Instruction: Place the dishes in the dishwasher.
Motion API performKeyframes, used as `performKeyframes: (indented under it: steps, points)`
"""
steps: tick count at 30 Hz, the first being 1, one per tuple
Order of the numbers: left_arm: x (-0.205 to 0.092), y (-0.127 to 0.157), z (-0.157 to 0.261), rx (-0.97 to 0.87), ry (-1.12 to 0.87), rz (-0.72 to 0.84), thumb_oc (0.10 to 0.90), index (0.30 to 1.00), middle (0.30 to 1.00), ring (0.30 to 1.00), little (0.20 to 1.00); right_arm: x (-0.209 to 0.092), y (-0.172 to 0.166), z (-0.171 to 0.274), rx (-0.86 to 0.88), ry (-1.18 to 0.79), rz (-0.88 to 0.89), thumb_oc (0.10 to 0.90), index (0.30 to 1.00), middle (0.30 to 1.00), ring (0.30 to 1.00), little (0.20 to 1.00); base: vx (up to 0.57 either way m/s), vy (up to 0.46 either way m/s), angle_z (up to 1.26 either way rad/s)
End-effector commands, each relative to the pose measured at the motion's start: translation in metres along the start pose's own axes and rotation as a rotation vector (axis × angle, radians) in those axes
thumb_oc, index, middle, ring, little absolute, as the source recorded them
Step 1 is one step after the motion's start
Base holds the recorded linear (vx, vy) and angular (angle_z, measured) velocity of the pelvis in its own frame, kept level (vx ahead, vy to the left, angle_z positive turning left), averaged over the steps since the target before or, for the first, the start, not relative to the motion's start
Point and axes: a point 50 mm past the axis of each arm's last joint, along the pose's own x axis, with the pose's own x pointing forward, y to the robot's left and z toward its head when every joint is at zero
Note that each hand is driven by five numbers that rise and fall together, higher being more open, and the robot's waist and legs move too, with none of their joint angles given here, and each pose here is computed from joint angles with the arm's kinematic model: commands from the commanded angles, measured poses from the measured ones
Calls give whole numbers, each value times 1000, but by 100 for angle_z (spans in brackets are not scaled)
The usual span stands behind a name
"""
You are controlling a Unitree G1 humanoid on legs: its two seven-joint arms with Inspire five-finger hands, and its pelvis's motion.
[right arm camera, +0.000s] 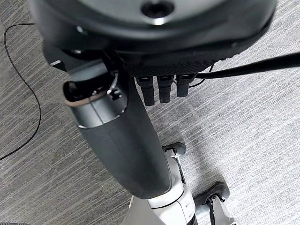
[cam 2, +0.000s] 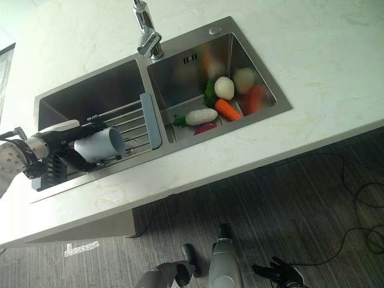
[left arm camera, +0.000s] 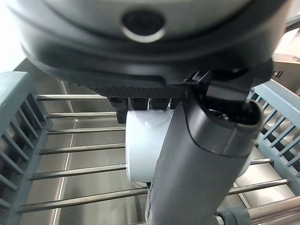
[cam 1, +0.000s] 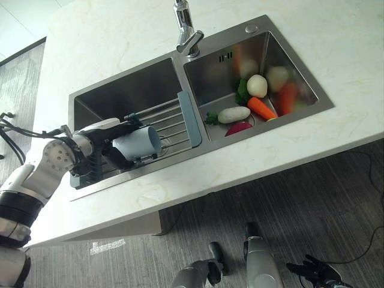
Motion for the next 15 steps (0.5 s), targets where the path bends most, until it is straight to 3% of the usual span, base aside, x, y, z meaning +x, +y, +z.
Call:
performKeyframes:
  steps: [1,7,8,15]
  points:
    - [-9,46,10,-23,-37,182,800,900,900,900,900,-5,-18,-7,-25,9,-44,800,900,900,900,900,0,0,0]
    - [-8,49,9,-6,-18,183,800,900,900,900,900,-5,-15,-3,-21,-10,-34,800,900,900,900,900,-8,-2,-4]
    - [-7,47,7,-6,-11,176,400,300,300,300,300,-4,-15,-2,-21,-12,-34,800,900,900,900,900,-10,0,-13]
    - [-5,47,1,-22,24,200,400,300,300,300,300,-4,-12,-1,-25,-23,-20,800,900,900,900,900,-14,-3,-5]
